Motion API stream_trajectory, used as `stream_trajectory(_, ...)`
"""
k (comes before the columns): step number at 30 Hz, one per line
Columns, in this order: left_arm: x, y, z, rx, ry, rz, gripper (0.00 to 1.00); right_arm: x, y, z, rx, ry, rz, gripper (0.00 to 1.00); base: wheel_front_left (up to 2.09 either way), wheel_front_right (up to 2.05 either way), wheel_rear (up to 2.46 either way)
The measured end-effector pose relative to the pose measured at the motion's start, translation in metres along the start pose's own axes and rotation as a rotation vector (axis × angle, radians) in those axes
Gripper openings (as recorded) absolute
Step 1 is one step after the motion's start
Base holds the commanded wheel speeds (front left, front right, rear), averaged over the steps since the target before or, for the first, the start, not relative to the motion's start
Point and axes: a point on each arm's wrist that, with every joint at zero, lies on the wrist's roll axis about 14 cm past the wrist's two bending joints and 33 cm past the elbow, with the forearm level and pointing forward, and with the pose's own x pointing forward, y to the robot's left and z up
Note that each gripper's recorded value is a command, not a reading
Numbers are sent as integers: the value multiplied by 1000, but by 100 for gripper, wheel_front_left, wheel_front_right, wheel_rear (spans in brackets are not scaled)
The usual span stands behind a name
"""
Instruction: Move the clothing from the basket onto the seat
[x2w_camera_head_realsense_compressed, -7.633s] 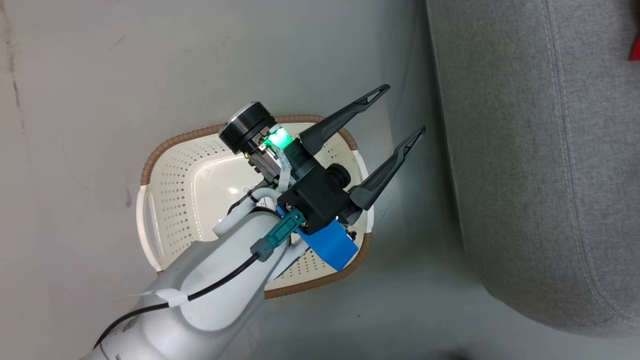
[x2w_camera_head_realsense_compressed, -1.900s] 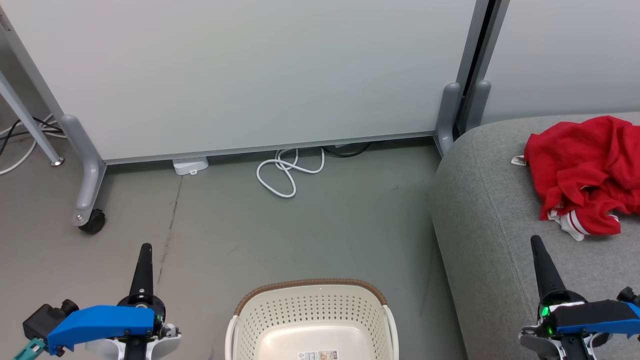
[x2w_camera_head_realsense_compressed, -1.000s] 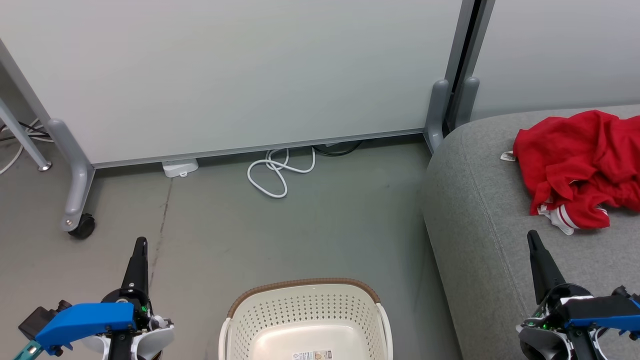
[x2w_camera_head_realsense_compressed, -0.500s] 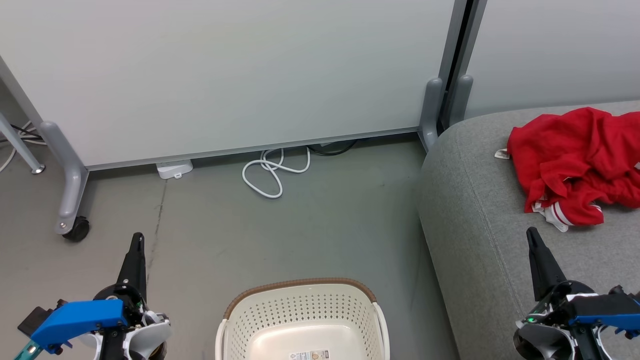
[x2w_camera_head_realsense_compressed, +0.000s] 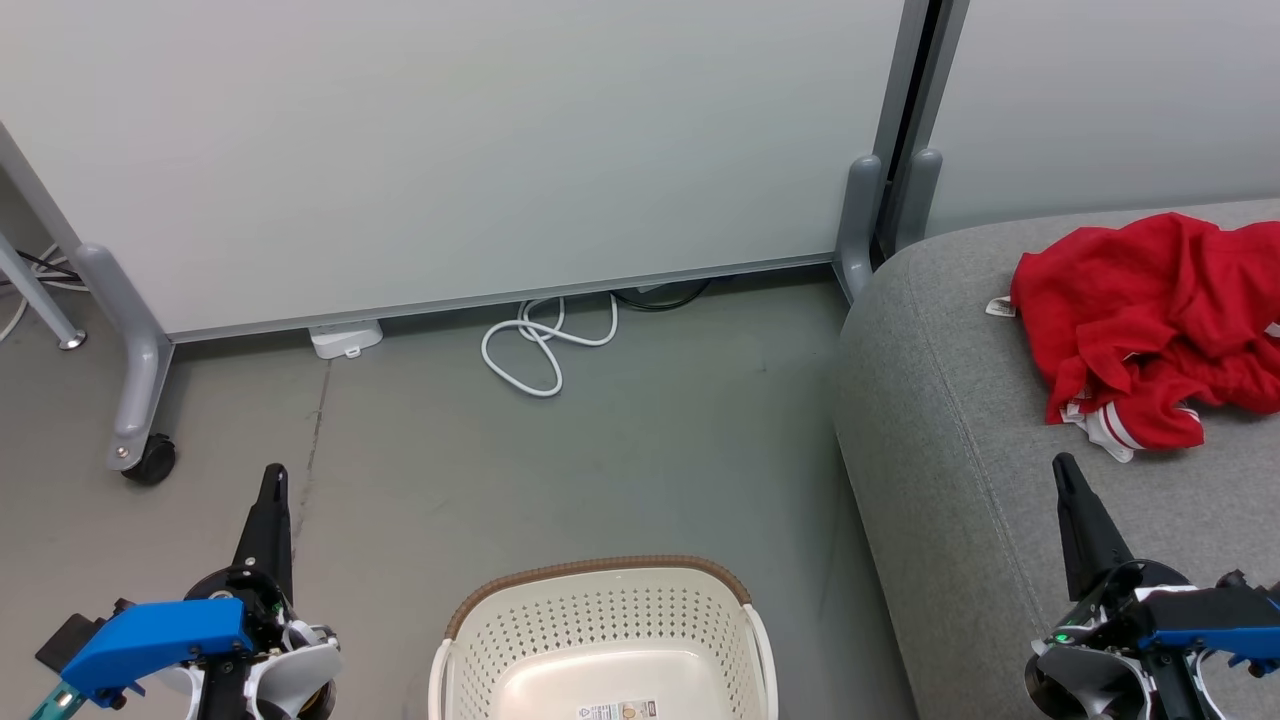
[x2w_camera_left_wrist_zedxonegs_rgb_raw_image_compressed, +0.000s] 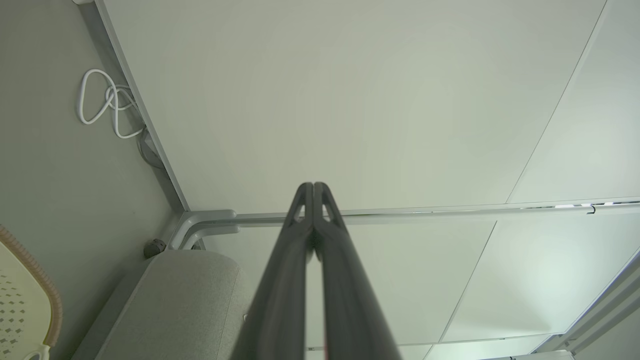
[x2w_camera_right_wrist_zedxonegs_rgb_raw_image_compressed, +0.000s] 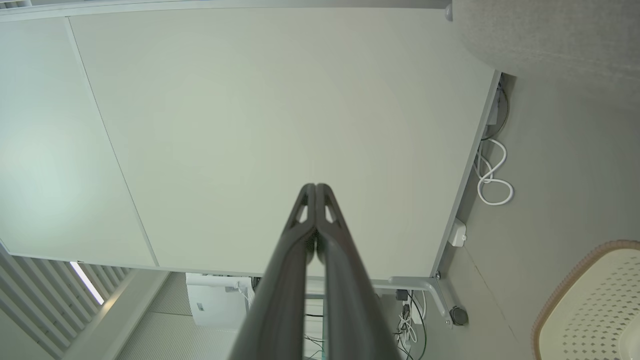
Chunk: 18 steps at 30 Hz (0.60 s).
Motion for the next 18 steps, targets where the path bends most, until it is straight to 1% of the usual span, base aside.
stream_trajectory(18,0,0,0,0,0,0,0,0,0,0,0,0,0,0,0,0,0)
